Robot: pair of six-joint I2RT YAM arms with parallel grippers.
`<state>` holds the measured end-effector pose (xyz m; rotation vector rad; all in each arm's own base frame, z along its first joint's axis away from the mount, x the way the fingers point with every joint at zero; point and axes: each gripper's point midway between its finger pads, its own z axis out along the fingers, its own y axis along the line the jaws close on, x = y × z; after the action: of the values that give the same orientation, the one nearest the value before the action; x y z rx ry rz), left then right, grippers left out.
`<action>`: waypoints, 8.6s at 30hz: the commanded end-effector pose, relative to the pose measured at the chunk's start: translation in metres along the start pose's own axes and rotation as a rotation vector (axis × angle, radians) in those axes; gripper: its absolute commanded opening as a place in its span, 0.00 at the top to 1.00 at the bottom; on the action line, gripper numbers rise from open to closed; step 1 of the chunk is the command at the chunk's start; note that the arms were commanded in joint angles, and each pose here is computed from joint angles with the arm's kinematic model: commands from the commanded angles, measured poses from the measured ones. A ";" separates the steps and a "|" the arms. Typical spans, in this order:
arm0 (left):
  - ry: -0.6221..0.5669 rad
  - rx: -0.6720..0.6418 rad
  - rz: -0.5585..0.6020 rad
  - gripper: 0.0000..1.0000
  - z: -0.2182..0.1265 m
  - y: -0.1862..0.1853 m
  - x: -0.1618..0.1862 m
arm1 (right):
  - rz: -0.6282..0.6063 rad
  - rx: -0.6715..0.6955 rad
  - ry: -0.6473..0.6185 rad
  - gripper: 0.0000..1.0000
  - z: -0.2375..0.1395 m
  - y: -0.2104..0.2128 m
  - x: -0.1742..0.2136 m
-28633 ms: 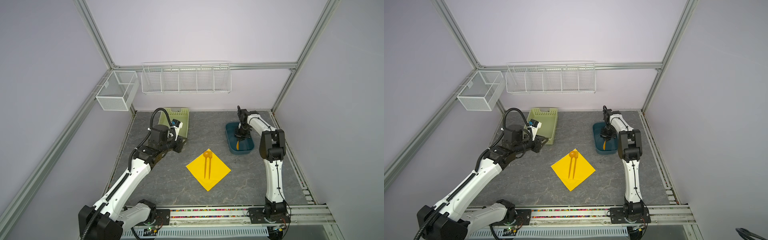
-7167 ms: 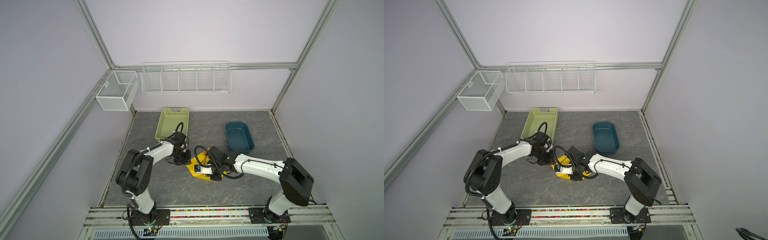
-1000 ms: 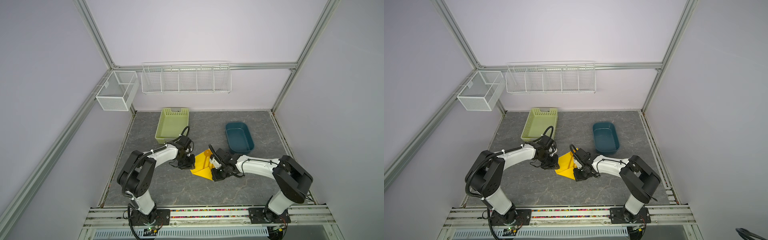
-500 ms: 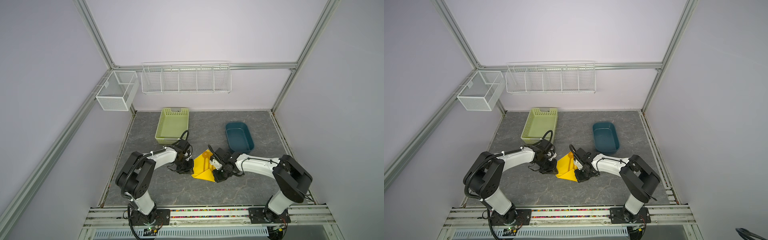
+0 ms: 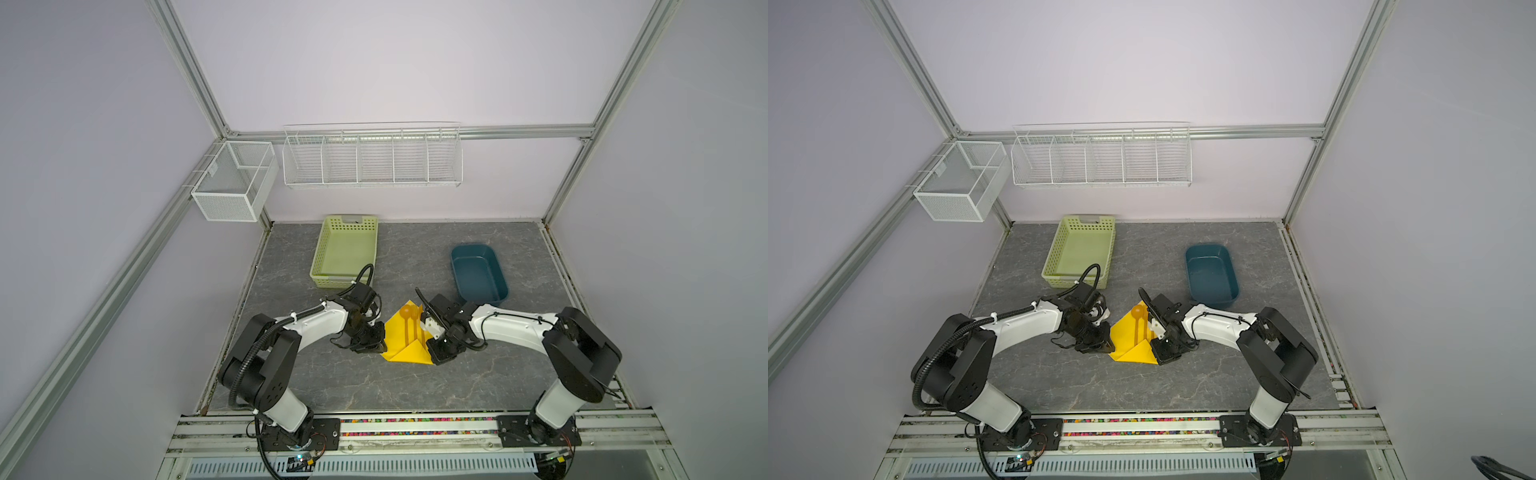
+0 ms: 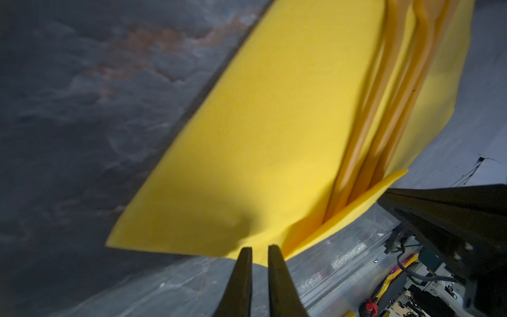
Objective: Place the utensils on the paper napkin and roll it up
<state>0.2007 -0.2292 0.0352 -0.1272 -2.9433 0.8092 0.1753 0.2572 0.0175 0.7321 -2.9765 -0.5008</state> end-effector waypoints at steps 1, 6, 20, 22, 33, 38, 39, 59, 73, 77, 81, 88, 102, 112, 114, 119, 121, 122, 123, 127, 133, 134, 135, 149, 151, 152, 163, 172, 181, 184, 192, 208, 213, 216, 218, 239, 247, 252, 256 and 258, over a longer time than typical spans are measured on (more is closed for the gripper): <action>-0.026 0.093 0.059 0.85 -0.012 -0.032 -0.007 | 0.008 0.033 0.051 0.93 0.006 -0.010 0.009; 0.014 0.132 0.108 0.85 -0.002 -0.050 0.000 | 0.014 0.025 0.048 0.93 0.006 -0.008 0.007; 0.079 0.119 0.118 0.85 0.029 -0.054 0.005 | 0.026 0.023 0.035 0.92 0.001 -0.007 0.006; 0.085 0.096 0.110 0.85 0.031 -0.047 0.007 | 0.031 0.020 0.025 0.90 -0.002 -0.006 0.004; 0.084 0.043 0.081 0.87 0.035 -0.030 0.013 | 0.072 -0.021 -0.043 0.84 -0.017 0.005 -0.006; 0.091 0.029 0.069 0.87 0.038 -0.024 0.017 | 0.085 -0.055 -0.069 0.83 -0.023 0.012 -0.011; 0.090 0.027 0.068 0.87 0.038 -0.024 0.017 | 0.086 -0.071 -0.074 0.83 -0.024 0.015 -0.013; 0.086 0.004 0.055 0.91 0.039 -0.018 0.018 | 0.116 -0.207 -0.079 0.90 -0.011 0.035 -0.019; 0.075 0.013 0.056 0.91 0.035 -0.023 0.015 | 0.143 -0.236 -0.011 0.91 0.015 0.039 -0.011; 0.068 0.044 0.067 0.90 0.030 -0.032 0.014 | 0.148 -0.208 0.000 0.91 0.018 0.033 -0.008; 0.062 0.090 0.082 0.89 0.023 -0.043 0.014 | 0.147 -0.207 -0.001 0.91 0.018 0.033 -0.008; 0.105 0.103 0.095 0.88 0.024 -0.041 0.025 | 0.142 -0.213 -0.006 0.91 0.016 0.035 -0.009; 0.160 -0.046 0.065 0.90 0.045 0.002 0.038 | 0.126 -0.255 -0.033 0.91 0.005 0.047 -0.016; 0.156 -0.047 0.058 0.90 0.046 0.003 0.038 | 0.100 -0.281 -0.041 0.92 0.012 0.074 -0.023; 0.154 -0.046 0.056 0.90 0.046 0.003 0.038 | 0.104 -0.262 -0.039 0.92 0.015 0.072 -0.024; 0.157 -0.043 0.055 0.91 0.046 0.003 0.039 | 0.118 -0.187 -0.016 0.92 0.023 0.059 -0.018; 0.157 -0.045 0.055 0.91 0.046 0.003 0.039 | 0.120 -0.139 0.000 0.92 0.025 0.050 -0.013; 0.160 -0.044 0.056 0.91 0.046 0.003 0.039 | 0.116 -0.118 0.004 0.92 0.025 0.046 -0.010; 0.160 -0.044 0.056 0.91 0.046 0.003 0.039 | 0.113 -0.100 0.008 0.92 0.024 0.042 -0.009; 0.159 -0.045 0.058 0.91 0.045 0.003 0.039 | 0.102 -0.050 0.008 0.92 0.017 0.034 -0.003; 0.163 -0.053 0.056 0.91 0.046 0.005 0.040 | 0.107 -0.009 0.008 0.92 0.010 0.023 0.004; 0.163 -0.053 0.057 0.91 0.046 0.005 0.040 | 0.111 -0.005 0.007 0.92 0.009 0.021 0.005; 0.163 -0.054 0.056 0.91 0.046 0.005 0.040 | 0.117 -0.003 0.009 0.92 0.008 0.019 0.005; 0.162 -0.054 0.057 0.91 0.046 0.005 0.040 | 0.101 -0.161 -0.048 0.92 -0.004 0.039 -0.009; 0.161 -0.054 0.057 0.91 0.046 0.005 0.040 | 0.110 -0.151 -0.047 0.92 -0.002 0.037 -0.010; 0.161 -0.054 0.057 0.91 0.046 0.005 0.040 | 0.118 -0.141 -0.046 0.92 0.000 0.035 -0.011; 0.163 -0.075 0.065 0.91 0.044 0.008 0.040 | 0.201 0.018 0.008 0.92 0.012 -0.006 0.006; 0.165 -0.081 0.066 0.91 0.045 0.011 0.042 | 0.274 -0.001 0.009 0.92 0.003 -0.021 0.007; 0.164 -0.082 0.066 0.92 0.045 0.011 0.042 | 0.233 -0.127 -0.051 0.92 -0.013 -0.004 -0.001; 0.163 -0.083 0.069 0.92 0.044 0.011 0.042 | 0.201 -0.197 -0.079 0.91 -0.020 0.009 -0.009; 0.163 -0.090 0.076 0.92 0.043 0.013 0.043 | 0.223 -0.123 -0.074 0.91 -0.012 -0.002 -0.020; 0.146 -0.142 0.101 0.91 0.033 0.018 0.038 | 0.257 -0.034 0.005 0.92 0.004 -0.025 0.000; 0.125 -0.134 0.112 0.88 0.024 0.010 0.032 | 0.249 -0.082 0.012 0.92 0.006 -0.009 0.001; 0.109 -0.118 0.120 0.85 0.019 0.002 0.028 | 0.262 -0.109 0.005 0.92 0.008 0.002 -0.001; 0.096 -0.099 0.125 0.83 0.014 -0.005 0.025 | 0.273 -0.123 0.002 0.92 0.011 0.006 -0.004; 0.048 0.049 0.115 0.85 0.022 -0.060 -0.005 | 0.266 -0.151 -0.027 0.88 0.006 0.019 -0.013; 0.053 -0.002 0.101 0.86 0.030 -0.046 -0.004 | 0.284 -0.122 -0.131 0.71 -0.026 0.005 -0.031; 0.056 -0.010 0.094 0.86 0.033 -0.043 -0.003 | 0.362 -0.067 -0.159 0.54 -0.037 -0.026 -0.035; 0.060 -0.015 0.090 0.86 0.034 -0.040 -0.002 | 0.420 -0.070 -0.162 0.48 -0.036 -0.041 -0.039; 0.063 -0.016 0.088 0.86 0.035 -0.039 -0.001 | 0.435 -0.068 -0.166 0.43 -0.035 -0.045 -0.040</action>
<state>0.1953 -0.2820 0.0329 -0.2943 -2.8990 0.8071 0.2351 0.2342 0.0411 0.0752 -3.1142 -0.6903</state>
